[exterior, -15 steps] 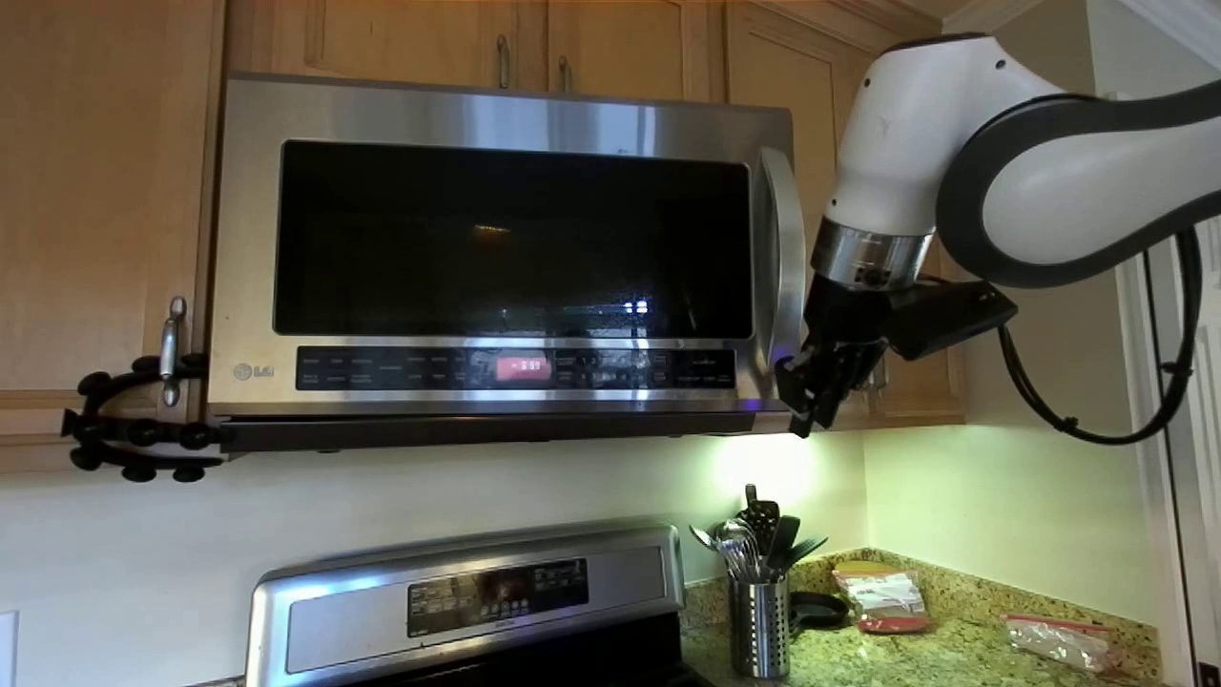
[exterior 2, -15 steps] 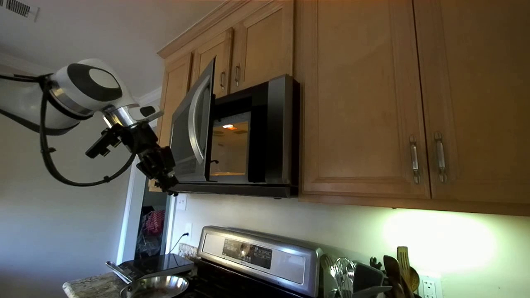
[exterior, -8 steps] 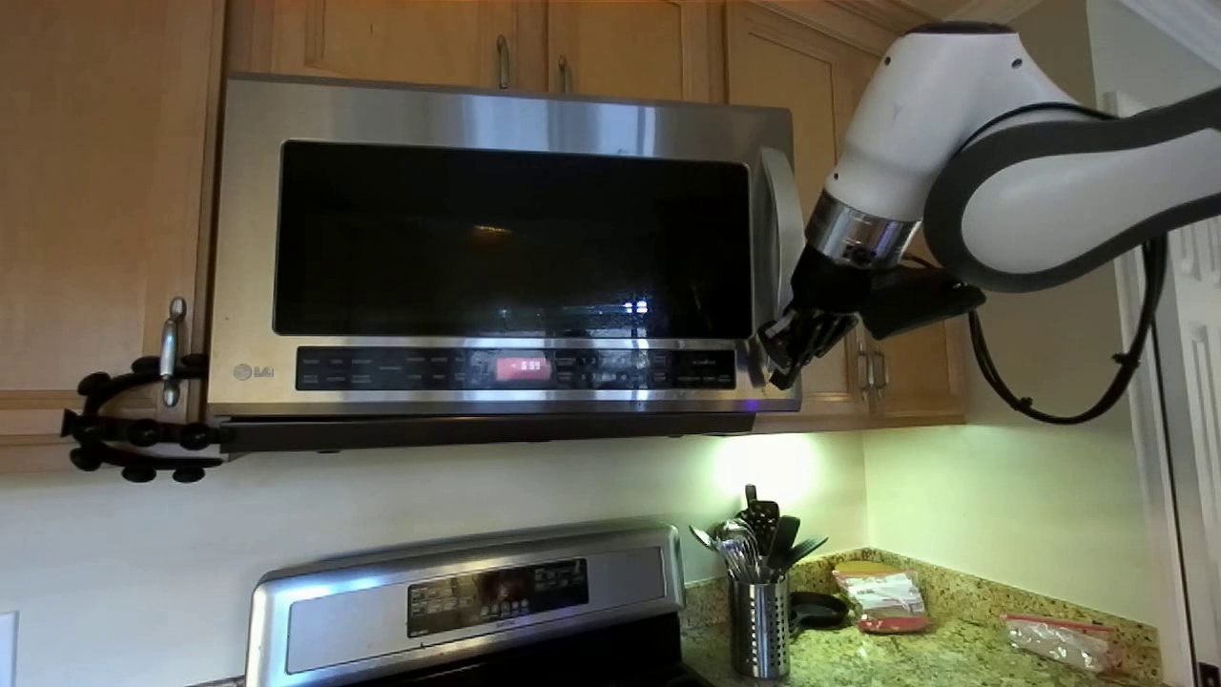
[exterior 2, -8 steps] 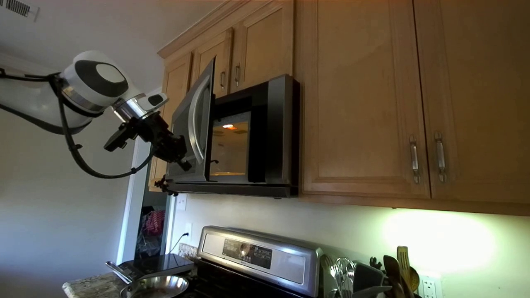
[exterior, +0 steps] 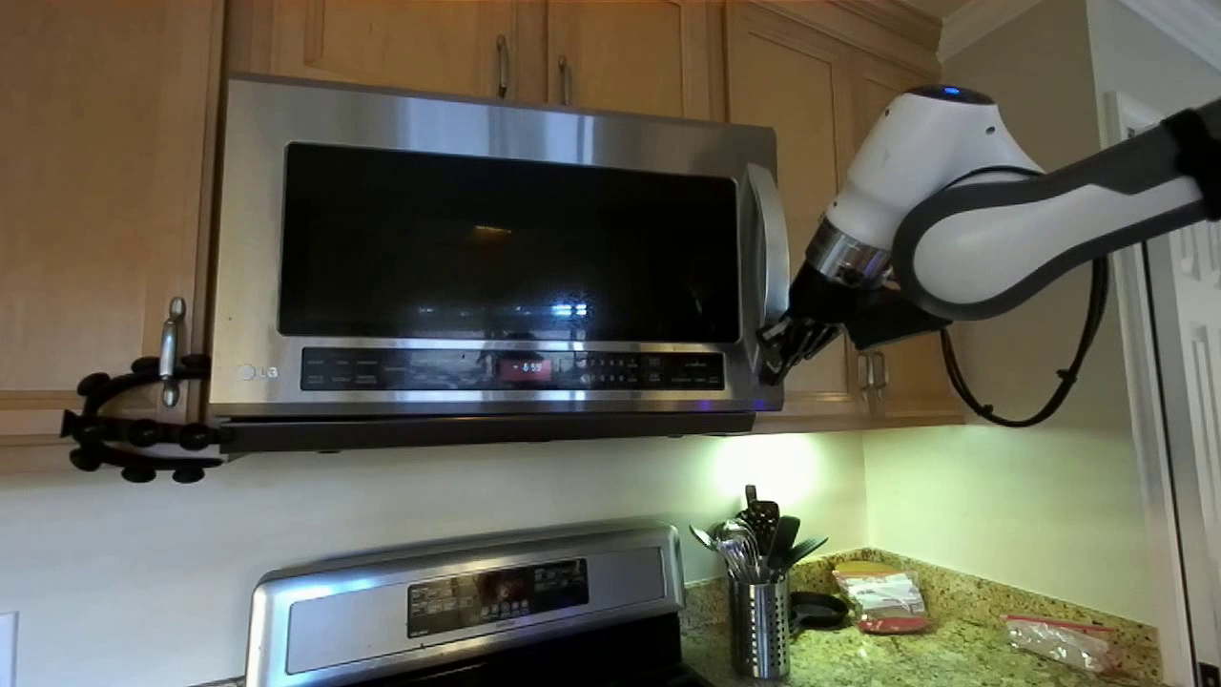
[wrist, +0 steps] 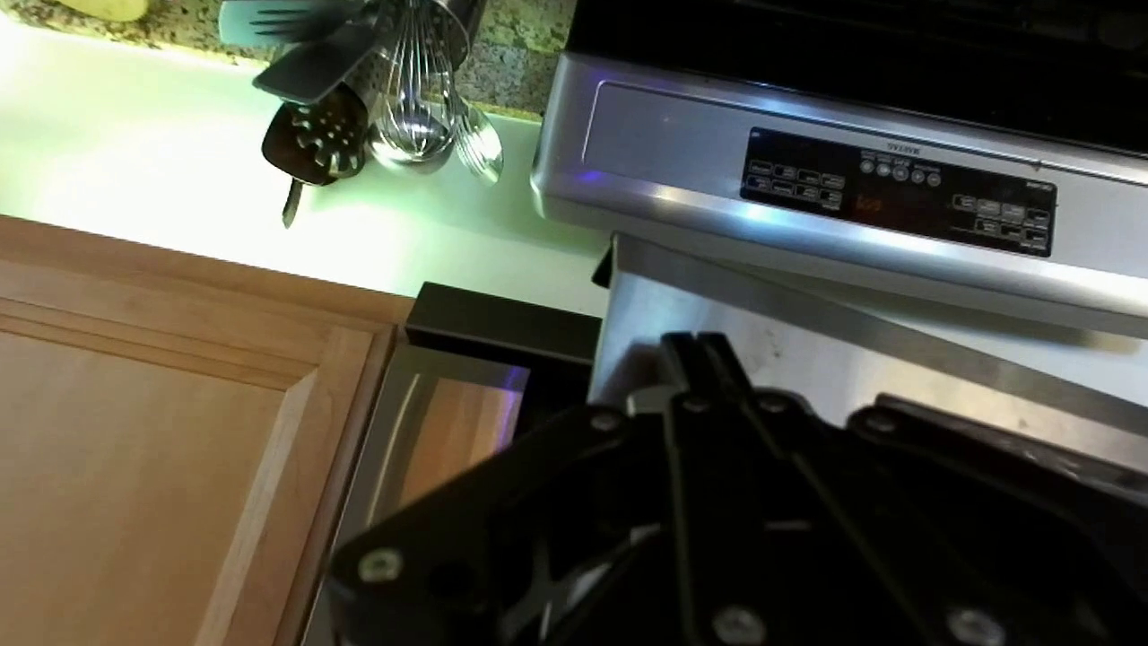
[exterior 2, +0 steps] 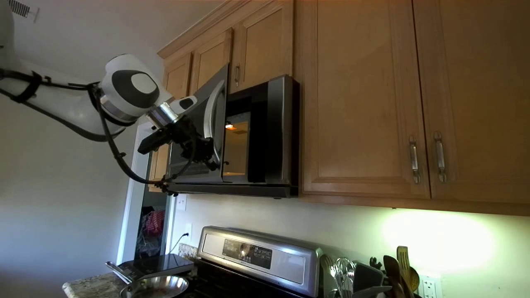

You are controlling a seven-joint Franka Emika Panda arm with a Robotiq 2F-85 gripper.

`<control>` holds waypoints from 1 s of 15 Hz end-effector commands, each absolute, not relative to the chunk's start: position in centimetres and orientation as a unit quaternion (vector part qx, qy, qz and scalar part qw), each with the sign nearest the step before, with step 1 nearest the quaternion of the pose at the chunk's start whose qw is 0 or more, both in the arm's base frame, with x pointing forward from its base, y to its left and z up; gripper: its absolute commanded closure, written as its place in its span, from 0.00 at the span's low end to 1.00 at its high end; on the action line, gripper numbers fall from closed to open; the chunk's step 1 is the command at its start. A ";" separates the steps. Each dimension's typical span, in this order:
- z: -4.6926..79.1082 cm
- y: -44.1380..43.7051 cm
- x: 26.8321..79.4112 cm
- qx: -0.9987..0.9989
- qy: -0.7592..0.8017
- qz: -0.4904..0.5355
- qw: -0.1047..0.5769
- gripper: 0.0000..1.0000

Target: Close the microwave door

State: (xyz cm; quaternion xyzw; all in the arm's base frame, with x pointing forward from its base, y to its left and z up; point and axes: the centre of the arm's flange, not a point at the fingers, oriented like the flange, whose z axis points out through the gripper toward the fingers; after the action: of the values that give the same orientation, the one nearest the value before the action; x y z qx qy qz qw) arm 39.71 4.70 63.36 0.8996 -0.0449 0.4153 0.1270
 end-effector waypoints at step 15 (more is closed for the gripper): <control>63.2 -2.5 55.5 0.911 0.038 0.394 0.118 0.97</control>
State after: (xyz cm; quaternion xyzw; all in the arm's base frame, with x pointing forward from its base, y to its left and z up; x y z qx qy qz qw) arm 52.81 -1.42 62.51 0.9117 0.0203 0.3913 0.1232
